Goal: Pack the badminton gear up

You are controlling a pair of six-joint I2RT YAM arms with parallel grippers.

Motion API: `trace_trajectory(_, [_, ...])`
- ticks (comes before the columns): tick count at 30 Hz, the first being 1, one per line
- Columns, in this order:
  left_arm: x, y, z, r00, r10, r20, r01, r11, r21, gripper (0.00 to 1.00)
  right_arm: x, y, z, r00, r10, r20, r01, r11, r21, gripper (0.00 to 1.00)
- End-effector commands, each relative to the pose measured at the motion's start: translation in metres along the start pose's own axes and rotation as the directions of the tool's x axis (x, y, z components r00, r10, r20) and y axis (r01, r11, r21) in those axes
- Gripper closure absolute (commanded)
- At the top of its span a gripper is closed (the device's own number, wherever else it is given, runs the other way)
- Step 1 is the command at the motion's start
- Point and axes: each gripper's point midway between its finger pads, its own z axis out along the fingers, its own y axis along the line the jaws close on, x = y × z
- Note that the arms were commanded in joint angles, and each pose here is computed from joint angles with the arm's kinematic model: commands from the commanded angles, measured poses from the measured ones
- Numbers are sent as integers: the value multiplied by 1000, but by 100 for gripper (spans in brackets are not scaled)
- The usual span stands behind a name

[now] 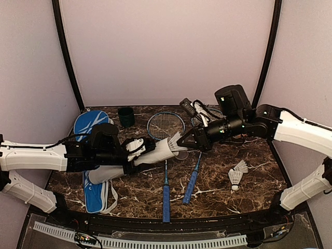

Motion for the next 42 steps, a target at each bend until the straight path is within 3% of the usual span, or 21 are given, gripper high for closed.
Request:
trace_trajectory(1, [-31, 3, -13, 992, -26, 127, 26, 1000, 4, 67, -24, 22, 5, 996, -59, 60, 63, 996, -70, 99])
trace_trajectory(6, [-32, 4, -17, 990, -22, 141, 23, 1000, -9, 67, -21, 31, 6, 997, -54, 59, 61, 990, -131, 56])
trace_trajectory(9, [-31, 4, -17, 991, -18, 136, 20, 1000, -13, 67, -17, 32, 7, 997, -53, 50, 60, 989, -139, 37])
trace_trajectory(16, [-33, 6, -16, 992, -10, 125, 11, 1000, -12, 67, -8, 37, 21, 999, -52, -5, 50, 979, -198, 24])
trace_trajectory(22, [-33, 7, -17, 995, 0, 104, 1, 1000, -10, 66, 2, 33, 43, 995, -64, -80, 47, 980, -194, 1])
trace_trajectory(32, [-31, 8, -13, 996, 1, 91, 0, 1000, -13, 66, 5, 46, 51, 990, -97, -104, 69, 966, -250, 1])
trace_trajectory(42, [-20, 9, -16, 998, -2, 56, 4, 999, -33, 66, -17, 3, -49, 990, -6, 144, 22, 994, -108, 2])
